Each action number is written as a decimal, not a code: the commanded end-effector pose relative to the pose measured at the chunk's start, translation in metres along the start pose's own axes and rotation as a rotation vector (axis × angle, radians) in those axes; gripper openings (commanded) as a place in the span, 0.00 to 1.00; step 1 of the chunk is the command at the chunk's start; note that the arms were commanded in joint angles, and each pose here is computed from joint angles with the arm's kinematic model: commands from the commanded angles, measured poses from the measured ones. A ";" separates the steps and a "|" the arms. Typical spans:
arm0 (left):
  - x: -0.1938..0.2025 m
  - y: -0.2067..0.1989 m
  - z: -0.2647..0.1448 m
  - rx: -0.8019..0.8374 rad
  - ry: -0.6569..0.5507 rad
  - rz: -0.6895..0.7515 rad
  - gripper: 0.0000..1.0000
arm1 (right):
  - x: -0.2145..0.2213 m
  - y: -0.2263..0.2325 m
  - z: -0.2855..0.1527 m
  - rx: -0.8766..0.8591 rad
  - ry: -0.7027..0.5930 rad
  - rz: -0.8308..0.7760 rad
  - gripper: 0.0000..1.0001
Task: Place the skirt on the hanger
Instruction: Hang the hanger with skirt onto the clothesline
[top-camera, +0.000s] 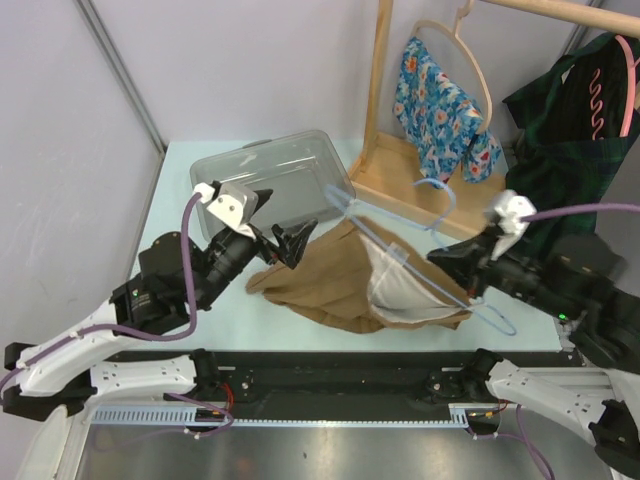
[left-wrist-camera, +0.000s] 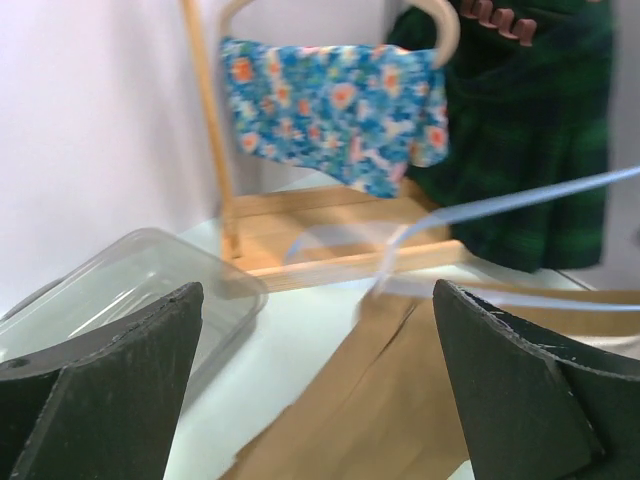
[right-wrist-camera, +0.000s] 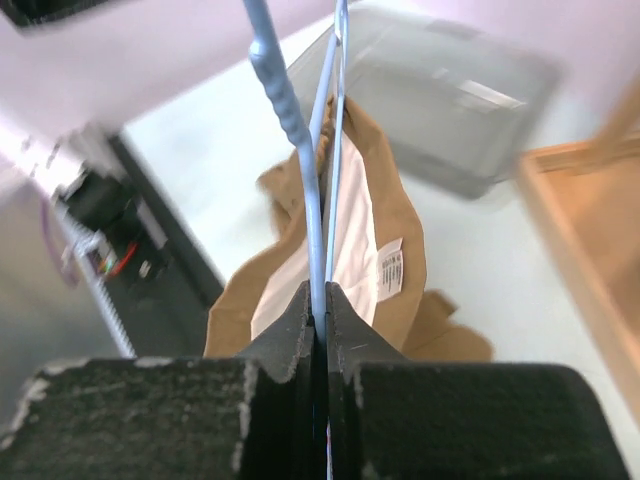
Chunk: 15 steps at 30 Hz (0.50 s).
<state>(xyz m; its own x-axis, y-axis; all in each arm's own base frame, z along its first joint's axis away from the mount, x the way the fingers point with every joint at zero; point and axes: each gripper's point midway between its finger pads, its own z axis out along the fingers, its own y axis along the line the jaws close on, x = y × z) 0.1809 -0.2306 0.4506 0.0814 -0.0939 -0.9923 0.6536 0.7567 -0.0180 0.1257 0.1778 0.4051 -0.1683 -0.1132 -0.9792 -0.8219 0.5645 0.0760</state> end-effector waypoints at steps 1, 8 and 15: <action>-0.006 0.021 0.008 -0.147 -0.035 -0.009 1.00 | -0.073 -0.038 -0.057 0.279 -0.296 0.078 0.00; 0.003 0.013 0.024 -0.154 -0.015 -0.002 1.00 | -0.111 -0.070 -0.118 0.522 -0.424 0.113 0.00; -0.008 0.007 0.041 -0.159 -0.051 -0.002 1.00 | -0.125 -0.069 -0.151 0.543 -0.491 0.105 0.00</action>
<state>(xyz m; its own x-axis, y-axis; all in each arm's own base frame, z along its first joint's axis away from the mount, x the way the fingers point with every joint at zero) 0.2102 -0.2465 0.4399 0.0755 -0.0707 -0.9946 0.5409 0.8409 -0.0187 0.1286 0.0533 0.5119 0.0200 0.1662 -0.9859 -0.4474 0.8833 0.1398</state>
